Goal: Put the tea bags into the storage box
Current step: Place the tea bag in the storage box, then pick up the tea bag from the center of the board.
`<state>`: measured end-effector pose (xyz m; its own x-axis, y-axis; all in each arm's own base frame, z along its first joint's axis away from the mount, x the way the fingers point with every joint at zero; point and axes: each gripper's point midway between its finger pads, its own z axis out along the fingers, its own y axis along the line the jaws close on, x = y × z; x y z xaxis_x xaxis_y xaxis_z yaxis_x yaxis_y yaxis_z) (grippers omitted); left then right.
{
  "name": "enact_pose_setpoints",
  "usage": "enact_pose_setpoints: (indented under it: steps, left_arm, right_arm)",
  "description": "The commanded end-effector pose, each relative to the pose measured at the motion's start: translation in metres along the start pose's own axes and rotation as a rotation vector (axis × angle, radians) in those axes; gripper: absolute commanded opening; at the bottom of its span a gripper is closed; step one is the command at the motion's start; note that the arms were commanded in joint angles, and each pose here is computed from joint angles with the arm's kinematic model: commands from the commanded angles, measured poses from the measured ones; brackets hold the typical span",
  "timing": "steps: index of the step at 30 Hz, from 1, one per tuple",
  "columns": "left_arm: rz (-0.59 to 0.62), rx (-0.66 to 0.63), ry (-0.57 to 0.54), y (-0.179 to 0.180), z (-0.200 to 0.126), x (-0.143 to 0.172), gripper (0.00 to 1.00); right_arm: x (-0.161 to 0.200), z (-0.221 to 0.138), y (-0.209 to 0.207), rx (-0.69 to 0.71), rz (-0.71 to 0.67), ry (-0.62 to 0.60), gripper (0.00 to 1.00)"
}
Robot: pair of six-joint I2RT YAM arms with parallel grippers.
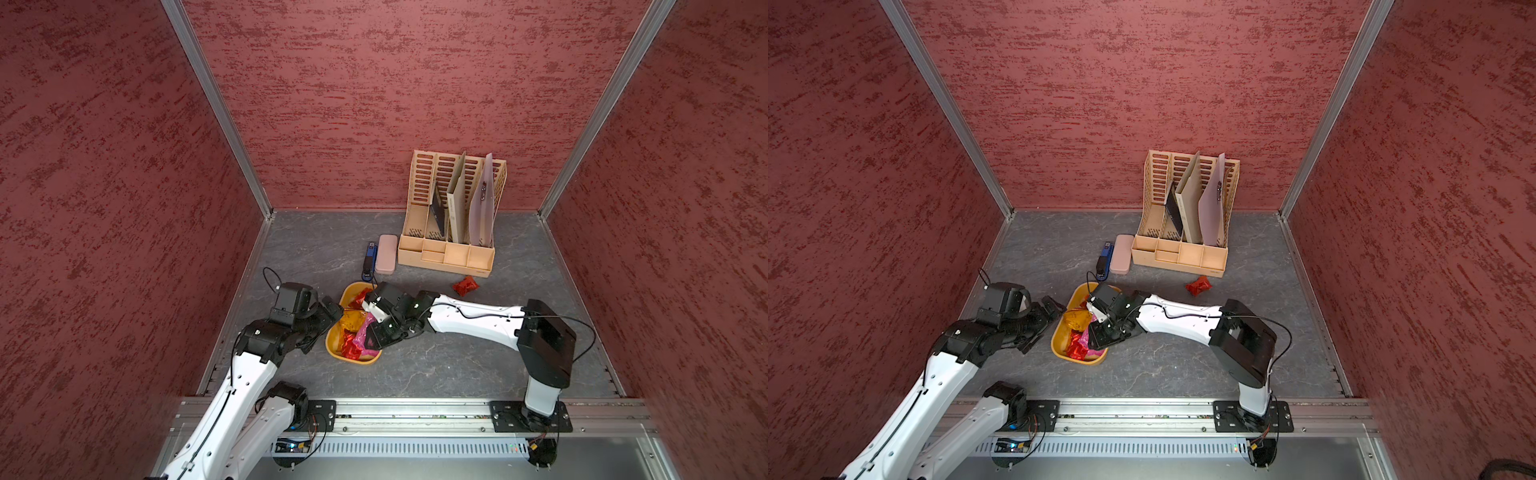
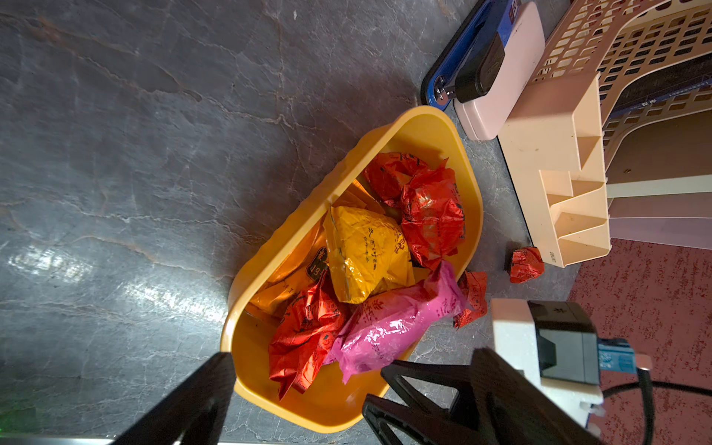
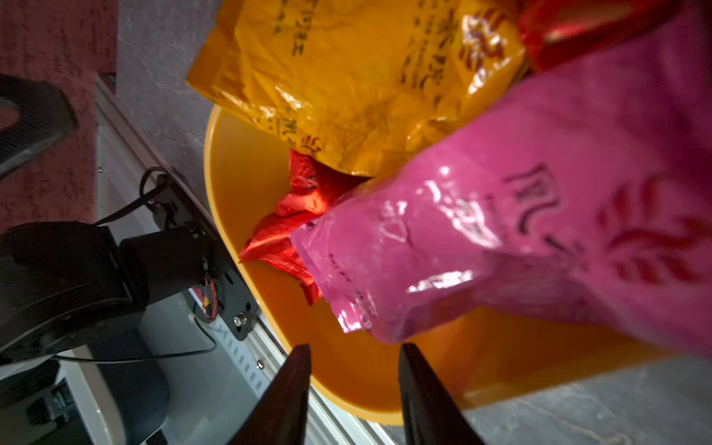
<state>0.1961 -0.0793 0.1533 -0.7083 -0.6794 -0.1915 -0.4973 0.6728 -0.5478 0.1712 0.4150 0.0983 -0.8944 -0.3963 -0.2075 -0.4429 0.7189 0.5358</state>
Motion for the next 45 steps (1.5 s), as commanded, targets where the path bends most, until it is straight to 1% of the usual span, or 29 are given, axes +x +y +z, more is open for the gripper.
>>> enact_pose_setpoints:
  steps: [1, 6, 11, 16, 19, 21, 25, 27, 31, 34, 38, 41, 43, 45]
  left_arm:
    - [0.005, 0.010, -0.006, -0.002, -0.001, -0.002, 1.00]
    - [0.021, 0.032, -0.006, -0.017, 0.004, -0.009, 1.00]
    - [0.069, 0.054, 0.005, -0.045, 0.014, -0.018, 1.00]
    - [0.131, 0.064, 0.038, -0.077, 0.032, -0.020, 1.00]
    - [0.162, 0.071, 0.059, -0.094, 0.039, -0.018, 1.00]
    - [0.174, 0.077, 0.067, -0.101, 0.041, -0.016, 1.00]
    - [0.174, 0.069, 0.069, -0.100, 0.041, -0.015, 1.00]
    - [0.170, 0.055, 0.065, -0.095, 0.040, -0.015, 1.00]
    - [0.161, 0.040, 0.050, -0.085, 0.034, -0.015, 1.00]
    - [0.129, 0.036, 0.039, -0.075, 0.032, -0.016, 1.00]
    - [0.095, 0.039, 0.021, -0.065, 0.028, -0.017, 1.00]
    - [0.081, 0.031, 0.006, -0.058, 0.025, -0.018, 1.00]
    - [0.074, 0.026, 0.003, -0.055, 0.025, -0.018, 1.00]
    - [0.073, 0.025, 0.002, -0.054, 0.025, -0.018, 1.00]
  right_arm:
    - [-0.007, -0.030, -0.019, 0.075, 0.030, -0.078, 0.52]
    - [-0.009, -0.074, -0.062, 0.180, 0.106, -0.171, 0.55]
    - [0.001, -0.107, -0.113, 0.308, 0.172, -0.211, 0.57]
    - [0.012, -0.125, -0.152, 0.446, 0.136, -0.209, 0.59]
    - [0.012, -0.127, -0.167, 0.512, 0.090, -0.191, 0.60]
    - [0.009, -0.116, -0.174, 0.528, 0.044, -0.152, 0.67]
    - [-0.008, -0.105, -0.185, 0.597, -0.056, -0.109, 0.87]
    - [-0.017, -0.100, -0.189, 0.625, -0.091, -0.099, 0.89]
    - [-0.030, -0.084, -0.198, 0.651, -0.126, -0.076, 0.90]
    - [-0.030, -0.069, -0.205, 0.657, -0.132, -0.028, 0.88]
    - [-0.025, -0.055, -0.213, 0.649, -0.121, 0.000, 0.82]
    - [-0.019, -0.050, -0.217, 0.635, -0.103, 0.011, 0.70]
    - [-0.017, -0.050, -0.218, 0.631, -0.093, 0.012, 0.56]
    - [-0.015, -0.051, -0.219, 0.633, -0.086, 0.008, 0.44]
